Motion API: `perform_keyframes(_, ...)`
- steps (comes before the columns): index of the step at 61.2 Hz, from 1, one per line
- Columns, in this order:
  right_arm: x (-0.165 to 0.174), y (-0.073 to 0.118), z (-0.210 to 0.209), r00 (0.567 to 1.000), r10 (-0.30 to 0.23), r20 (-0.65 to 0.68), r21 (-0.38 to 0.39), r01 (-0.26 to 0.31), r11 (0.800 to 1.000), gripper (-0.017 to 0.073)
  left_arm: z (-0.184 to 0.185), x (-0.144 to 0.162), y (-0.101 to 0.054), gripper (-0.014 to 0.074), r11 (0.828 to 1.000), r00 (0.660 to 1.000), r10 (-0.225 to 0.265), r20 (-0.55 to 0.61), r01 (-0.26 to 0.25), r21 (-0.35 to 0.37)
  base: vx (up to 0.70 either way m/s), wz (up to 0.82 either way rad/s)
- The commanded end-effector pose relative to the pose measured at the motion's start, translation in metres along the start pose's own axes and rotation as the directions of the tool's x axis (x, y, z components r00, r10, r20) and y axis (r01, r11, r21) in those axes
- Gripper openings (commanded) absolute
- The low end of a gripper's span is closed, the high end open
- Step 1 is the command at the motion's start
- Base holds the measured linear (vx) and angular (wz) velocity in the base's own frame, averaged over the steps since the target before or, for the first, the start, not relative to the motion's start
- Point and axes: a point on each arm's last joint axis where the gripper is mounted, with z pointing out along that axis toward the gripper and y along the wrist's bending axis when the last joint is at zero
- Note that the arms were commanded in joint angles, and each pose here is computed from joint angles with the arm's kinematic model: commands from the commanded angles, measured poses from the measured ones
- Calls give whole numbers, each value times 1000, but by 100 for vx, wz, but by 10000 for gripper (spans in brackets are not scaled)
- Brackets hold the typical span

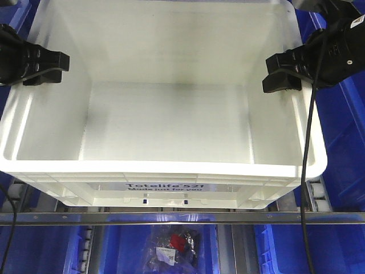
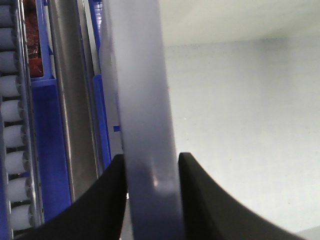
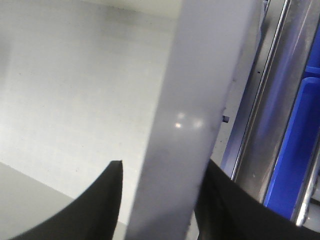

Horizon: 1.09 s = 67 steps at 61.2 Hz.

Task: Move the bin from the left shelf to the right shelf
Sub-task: 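Lift the tote and pull it off the shelf toward the robot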

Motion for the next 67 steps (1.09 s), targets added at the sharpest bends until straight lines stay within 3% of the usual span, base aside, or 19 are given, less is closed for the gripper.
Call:
perform_keyframes(1,-10,7,-29,988,-66,143,21,63,998,-4,-28,-16,-5,-8,999,982,49,180,-52,10,-4,-3)
perform_keyframes(67,-10,7,-29,988,-66,143,21,63,998,-4,-28,-16,-5,-8,999,982,49,180,-52,10,-11,-5)
